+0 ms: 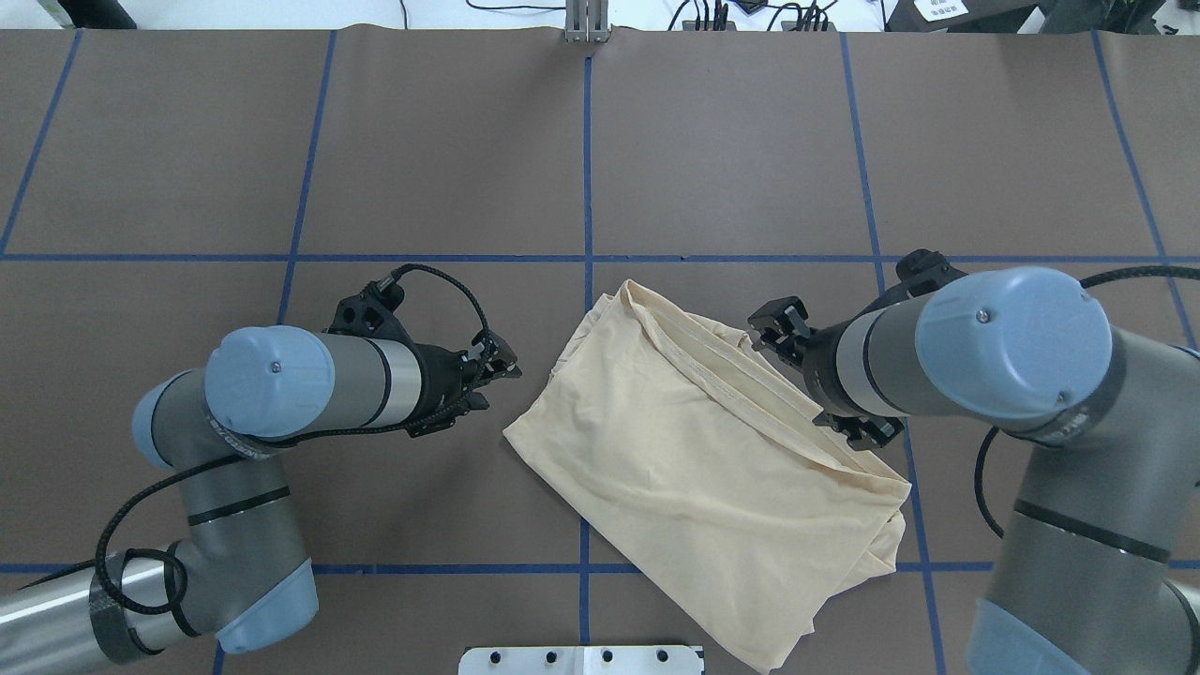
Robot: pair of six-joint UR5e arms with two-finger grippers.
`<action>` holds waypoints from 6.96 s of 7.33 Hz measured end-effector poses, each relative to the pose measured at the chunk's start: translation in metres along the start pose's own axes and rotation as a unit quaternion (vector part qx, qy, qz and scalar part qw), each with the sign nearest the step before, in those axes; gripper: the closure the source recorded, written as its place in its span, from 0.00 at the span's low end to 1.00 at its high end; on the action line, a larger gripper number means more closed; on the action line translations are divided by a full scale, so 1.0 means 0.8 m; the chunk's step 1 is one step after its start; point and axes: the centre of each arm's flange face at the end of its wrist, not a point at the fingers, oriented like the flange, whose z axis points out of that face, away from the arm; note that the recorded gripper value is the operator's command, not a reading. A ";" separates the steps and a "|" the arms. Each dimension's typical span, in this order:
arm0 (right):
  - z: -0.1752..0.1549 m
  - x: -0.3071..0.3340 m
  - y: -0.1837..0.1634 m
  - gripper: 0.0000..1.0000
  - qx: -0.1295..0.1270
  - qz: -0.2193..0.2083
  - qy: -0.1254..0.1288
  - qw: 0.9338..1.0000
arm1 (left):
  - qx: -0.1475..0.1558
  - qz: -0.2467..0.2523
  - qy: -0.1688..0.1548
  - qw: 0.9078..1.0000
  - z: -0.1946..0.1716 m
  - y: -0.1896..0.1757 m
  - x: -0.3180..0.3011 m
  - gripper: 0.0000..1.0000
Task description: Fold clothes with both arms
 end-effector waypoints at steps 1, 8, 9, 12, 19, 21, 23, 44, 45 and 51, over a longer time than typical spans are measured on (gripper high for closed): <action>0.007 -0.017 -0.010 0.00 0.007 -0.003 -0.001 1.000 | 0.002 0.003 -0.008 1.000 0.013 0.013 -0.011 0.39; 0.008 -0.036 -0.030 0.00 0.019 -0.009 -0.007 1.000 | -0.001 0.010 -0.035 0.999 0.052 0.040 -0.036 1.00; 0.009 -0.036 -0.031 0.00 0.020 -0.009 -0.006 1.000 | -0.001 0.010 -0.035 0.999 0.053 0.040 -0.036 1.00; 0.017 -0.036 -0.032 0.00 0.022 -0.008 0.000 1.000 | -0.002 0.010 -0.025 1.000 0.043 0.039 -0.026 1.00; 0.032 -0.035 -0.034 0.00 0.028 -0.012 0.010 0.999 | 0.107 0.118 -0.007 0.987 0.019 -0.149 0.047 1.00; 0.030 -0.041 -0.033 0.00 0.027 -0.024 0.007 0.999 | 0.141 0.166 0.009 0.976 0.044 -0.223 0.090 0.70; 0.033 -0.056 -0.022 0.00 0.023 -0.033 0.001 0.999 | 0.160 0.192 0.021 0.968 0.075 -0.277 0.114 0.34; 0.171 0.015 0.208 0.29 0.007 0.138 -0.002 0.990 | 0.116 0.215 0.002 0.970 -0.111 -0.223 0.061 0.35; 0.172 0.016 0.209 0.28 0.008 0.136 -0.001 0.991 | 0.116 0.216 0.003 0.970 -0.111 -0.222 0.062 0.35; 0.184 0.018 0.208 0.23 0.015 0.139 0.005 0.990 | 0.115 0.216 0.005 0.970 -0.111 -0.220 0.064 0.35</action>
